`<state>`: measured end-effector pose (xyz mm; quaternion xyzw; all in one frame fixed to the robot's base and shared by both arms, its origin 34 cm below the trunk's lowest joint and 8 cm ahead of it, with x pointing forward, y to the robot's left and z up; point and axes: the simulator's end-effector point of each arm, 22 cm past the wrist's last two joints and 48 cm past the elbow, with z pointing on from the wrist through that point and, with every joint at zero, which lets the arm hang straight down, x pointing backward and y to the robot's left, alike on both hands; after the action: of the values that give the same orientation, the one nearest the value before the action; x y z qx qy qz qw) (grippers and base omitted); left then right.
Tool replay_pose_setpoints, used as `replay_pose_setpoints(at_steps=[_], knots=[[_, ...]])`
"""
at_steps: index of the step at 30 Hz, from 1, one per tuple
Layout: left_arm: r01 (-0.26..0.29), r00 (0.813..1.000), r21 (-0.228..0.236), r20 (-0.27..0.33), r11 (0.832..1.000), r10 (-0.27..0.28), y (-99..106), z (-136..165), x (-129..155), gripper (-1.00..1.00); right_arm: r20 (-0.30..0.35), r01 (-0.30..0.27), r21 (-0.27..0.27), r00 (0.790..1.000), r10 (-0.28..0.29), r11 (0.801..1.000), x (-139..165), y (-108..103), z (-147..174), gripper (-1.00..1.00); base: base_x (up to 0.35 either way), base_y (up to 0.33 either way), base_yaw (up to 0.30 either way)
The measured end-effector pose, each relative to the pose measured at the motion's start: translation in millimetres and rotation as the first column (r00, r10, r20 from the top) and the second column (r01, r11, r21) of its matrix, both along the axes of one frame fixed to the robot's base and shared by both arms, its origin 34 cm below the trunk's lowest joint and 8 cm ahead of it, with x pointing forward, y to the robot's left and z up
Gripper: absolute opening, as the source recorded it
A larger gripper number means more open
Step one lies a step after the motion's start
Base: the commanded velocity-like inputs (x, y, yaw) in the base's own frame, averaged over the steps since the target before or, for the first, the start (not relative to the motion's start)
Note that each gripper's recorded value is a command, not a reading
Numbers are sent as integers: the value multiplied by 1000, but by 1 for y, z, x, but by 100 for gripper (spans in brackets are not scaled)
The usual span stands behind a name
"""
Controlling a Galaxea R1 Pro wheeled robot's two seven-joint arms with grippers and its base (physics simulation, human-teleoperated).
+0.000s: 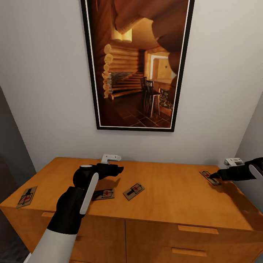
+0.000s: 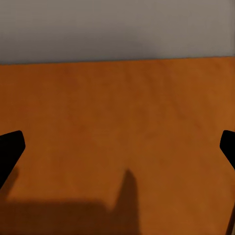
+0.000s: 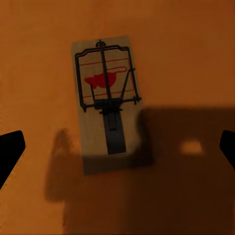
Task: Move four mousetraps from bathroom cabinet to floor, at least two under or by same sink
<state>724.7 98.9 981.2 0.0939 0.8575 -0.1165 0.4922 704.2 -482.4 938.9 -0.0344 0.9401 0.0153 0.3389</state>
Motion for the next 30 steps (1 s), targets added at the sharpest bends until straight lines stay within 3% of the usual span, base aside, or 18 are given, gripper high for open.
replay_pose_setpoints(at_steps=[18,30], knots=[[0,1000,-1,0,1000,0,0,0,0,100,-10,-26,-35,1000,26,999,8,21,-12,100,0,0,0],[-1,1000,1,-6,1000,1,0,-3,0,100,-14,-39,-30,999,39,999,11,33,-18,100,0,0,0]])
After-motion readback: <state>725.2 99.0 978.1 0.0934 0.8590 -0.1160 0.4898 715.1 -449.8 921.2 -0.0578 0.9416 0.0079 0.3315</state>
